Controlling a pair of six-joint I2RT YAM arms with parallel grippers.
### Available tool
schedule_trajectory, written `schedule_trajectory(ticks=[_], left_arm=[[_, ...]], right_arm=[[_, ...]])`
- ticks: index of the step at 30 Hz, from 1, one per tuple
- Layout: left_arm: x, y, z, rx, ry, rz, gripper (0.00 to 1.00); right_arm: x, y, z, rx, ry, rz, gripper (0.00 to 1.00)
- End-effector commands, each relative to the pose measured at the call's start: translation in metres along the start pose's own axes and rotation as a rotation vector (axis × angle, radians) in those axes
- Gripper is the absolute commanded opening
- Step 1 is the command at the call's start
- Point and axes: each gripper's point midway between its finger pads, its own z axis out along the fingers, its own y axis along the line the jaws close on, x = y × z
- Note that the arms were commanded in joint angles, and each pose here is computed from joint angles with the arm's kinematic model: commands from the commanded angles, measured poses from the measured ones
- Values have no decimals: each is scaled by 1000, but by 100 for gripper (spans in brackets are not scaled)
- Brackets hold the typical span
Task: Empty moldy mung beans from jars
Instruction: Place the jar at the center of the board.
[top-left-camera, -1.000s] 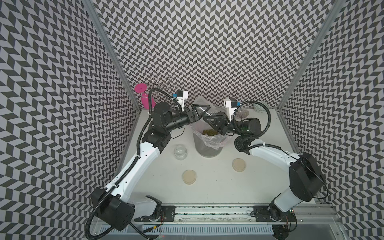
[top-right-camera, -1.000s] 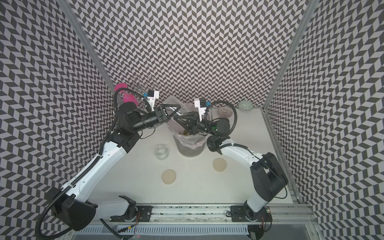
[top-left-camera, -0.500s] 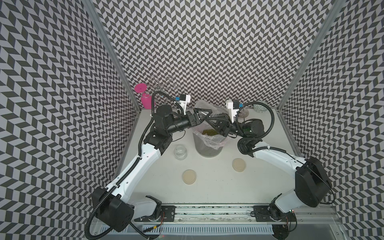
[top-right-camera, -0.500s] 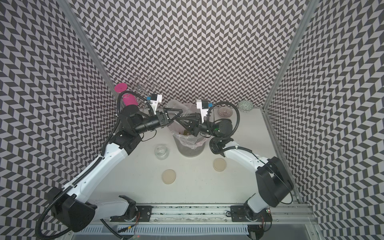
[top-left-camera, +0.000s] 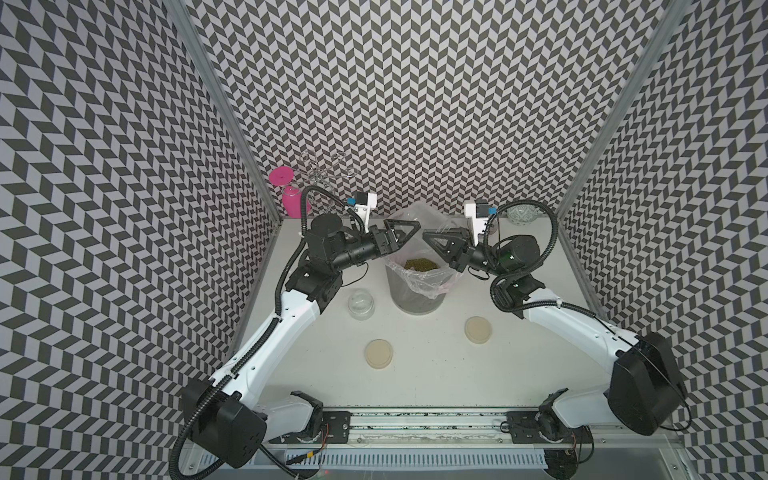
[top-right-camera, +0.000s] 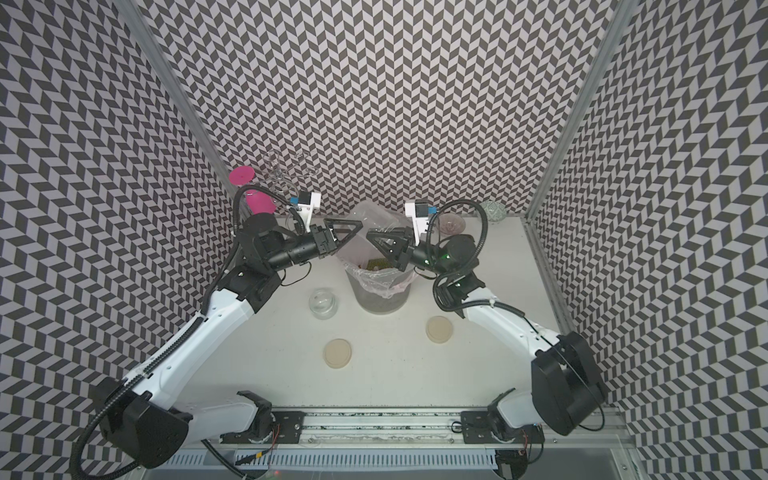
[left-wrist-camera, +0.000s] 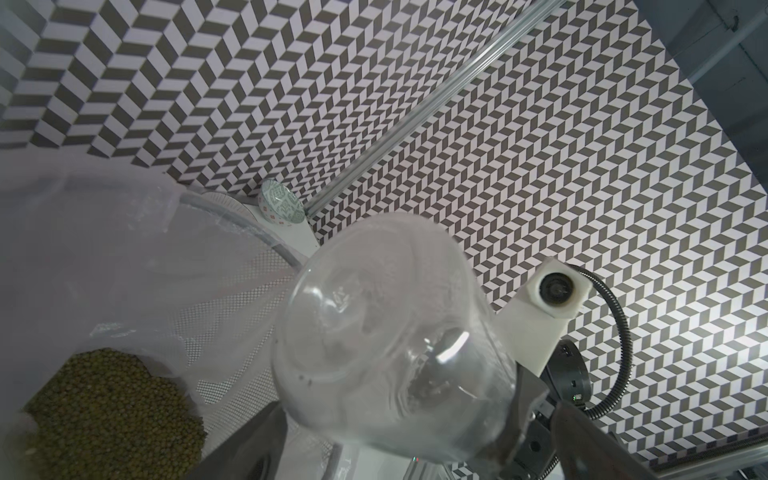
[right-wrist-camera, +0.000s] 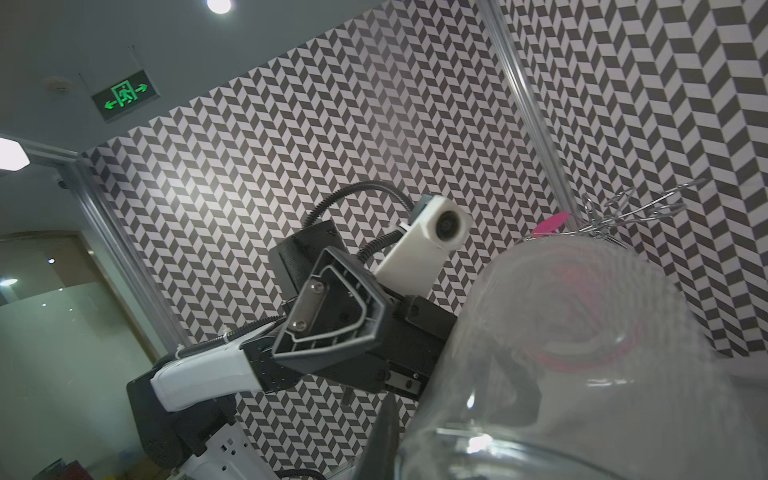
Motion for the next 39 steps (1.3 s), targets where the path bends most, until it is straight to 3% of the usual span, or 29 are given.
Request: schedule_trajectory(ticks=[1, 5, 10, 14, 19, 23, 27, 39], left_arm=[[-33, -41, -26, 21, -119, 112, 100], [-42, -53, -46, -22, -189, 129, 100], [-46, -44, -62, -159, -209, 188, 100], [-40, -29, -66, -214, -204, 198, 100], [-31, -8, -71, -284, -193, 202, 100], [-21, 5, -73, -315, -157, 225, 100], [-15, 8, -75, -320, -142, 229, 100], [-4, 37, -73, -385, -86, 221, 100]], right_arm=[[-8, -3, -10, 53, 9, -31, 0], [-35, -17, -36, 179, 31, -84, 0], [-77, -50, -93, 450, 69, -103, 0], [-78, -74, -131, 645, 131, -82, 0], [-32, -124, -171, 842, 268, 44, 0], [20, -165, -191, 925, 405, 171, 0], [51, -194, -209, 1012, 492, 226, 0], [130, -214, -199, 984, 785, 380, 0]])
